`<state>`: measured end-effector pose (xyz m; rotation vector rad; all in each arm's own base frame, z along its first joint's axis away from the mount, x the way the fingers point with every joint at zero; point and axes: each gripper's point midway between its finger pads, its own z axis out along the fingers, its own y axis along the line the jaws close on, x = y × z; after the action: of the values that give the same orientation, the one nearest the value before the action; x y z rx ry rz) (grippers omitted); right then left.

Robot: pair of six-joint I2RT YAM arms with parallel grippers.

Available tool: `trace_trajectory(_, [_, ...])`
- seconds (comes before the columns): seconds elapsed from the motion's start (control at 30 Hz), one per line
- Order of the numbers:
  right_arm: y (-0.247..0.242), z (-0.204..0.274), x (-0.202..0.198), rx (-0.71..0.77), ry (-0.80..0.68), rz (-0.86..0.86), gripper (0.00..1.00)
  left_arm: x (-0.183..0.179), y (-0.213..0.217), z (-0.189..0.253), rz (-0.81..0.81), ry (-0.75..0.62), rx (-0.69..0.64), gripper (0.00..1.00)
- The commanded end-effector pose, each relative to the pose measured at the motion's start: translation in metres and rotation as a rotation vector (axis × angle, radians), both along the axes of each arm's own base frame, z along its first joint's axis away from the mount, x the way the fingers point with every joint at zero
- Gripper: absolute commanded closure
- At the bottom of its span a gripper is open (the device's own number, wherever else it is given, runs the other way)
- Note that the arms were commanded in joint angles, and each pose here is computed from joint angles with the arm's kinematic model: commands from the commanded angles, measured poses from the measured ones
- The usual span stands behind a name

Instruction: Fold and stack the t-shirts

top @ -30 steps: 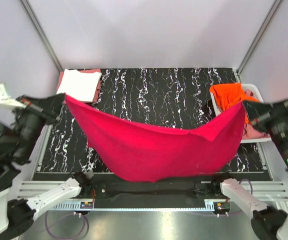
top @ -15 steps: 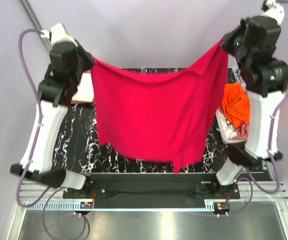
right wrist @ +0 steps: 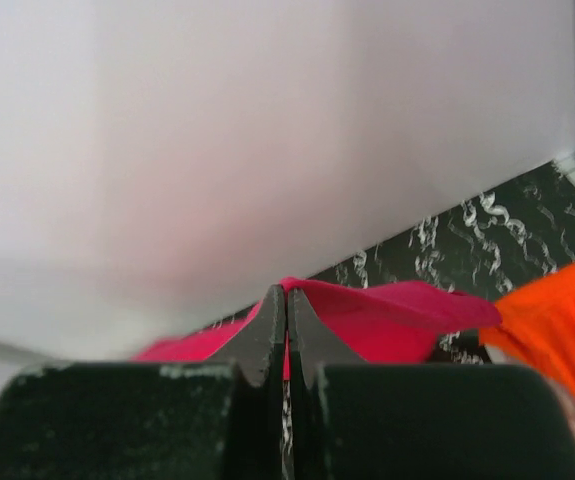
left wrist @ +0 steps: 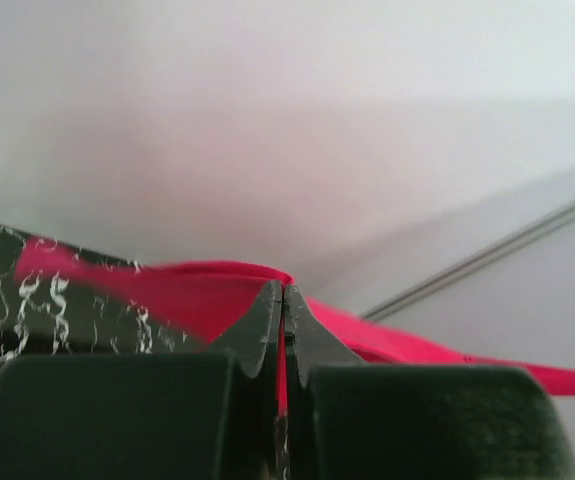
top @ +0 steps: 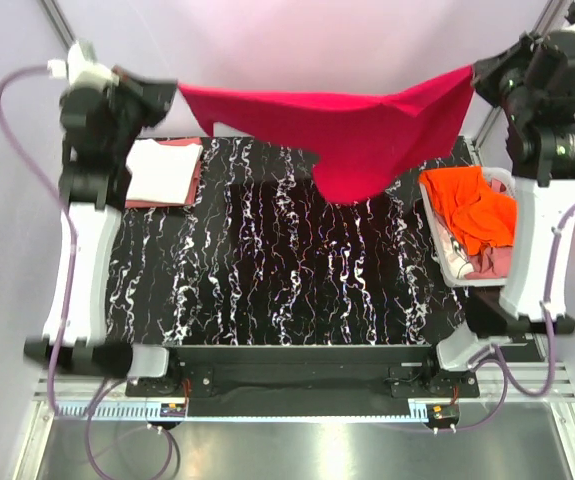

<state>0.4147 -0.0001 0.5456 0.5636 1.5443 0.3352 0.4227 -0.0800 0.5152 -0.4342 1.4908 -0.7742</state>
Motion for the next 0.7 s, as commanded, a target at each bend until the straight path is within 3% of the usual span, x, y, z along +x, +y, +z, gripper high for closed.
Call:
trace_trajectory(0.0, [0.019, 0.025, -0.043, 0.017, -0.098, 0.097, 1.0, -0.054, 0.012, 0.011, 0.026, -0.157, 0.006, 1.0])
trace_trajectory(0.2, [0.044, -0.068, -0.086, 0.124, 0.086, 0.215, 1.0, -0.09, 0.022, -0.142, 0.067, 0.153, 0.049, 1.0])
trace_trajectory(0.3, [0.058, -0.142, -0.108, 0.226, 0.231, 0.26, 1.0, -0.112, 0.03, -0.204, 0.106, 0.295, 0.056, 1.0])
trace_trajectory(0.4, [0.066, -0.265, -0.136, 0.3, 0.468, 0.266, 1.0, -0.127, 0.035, -0.263, 0.131, 0.429, 0.061, 1.0])
trace_trajectory(0.53, [0.072, -0.352, -0.166, 0.344, 0.667, 0.272, 1.0, -0.15, 0.046, -0.332, 0.22, 0.602, 0.011, 1.0])
trace_trajectory(0.67, [0.064, -0.387, -0.18, 0.365, 0.762, 0.186, 1.0, -0.171, 0.061, -0.386, 0.339, 0.716, -0.043, 1.0])
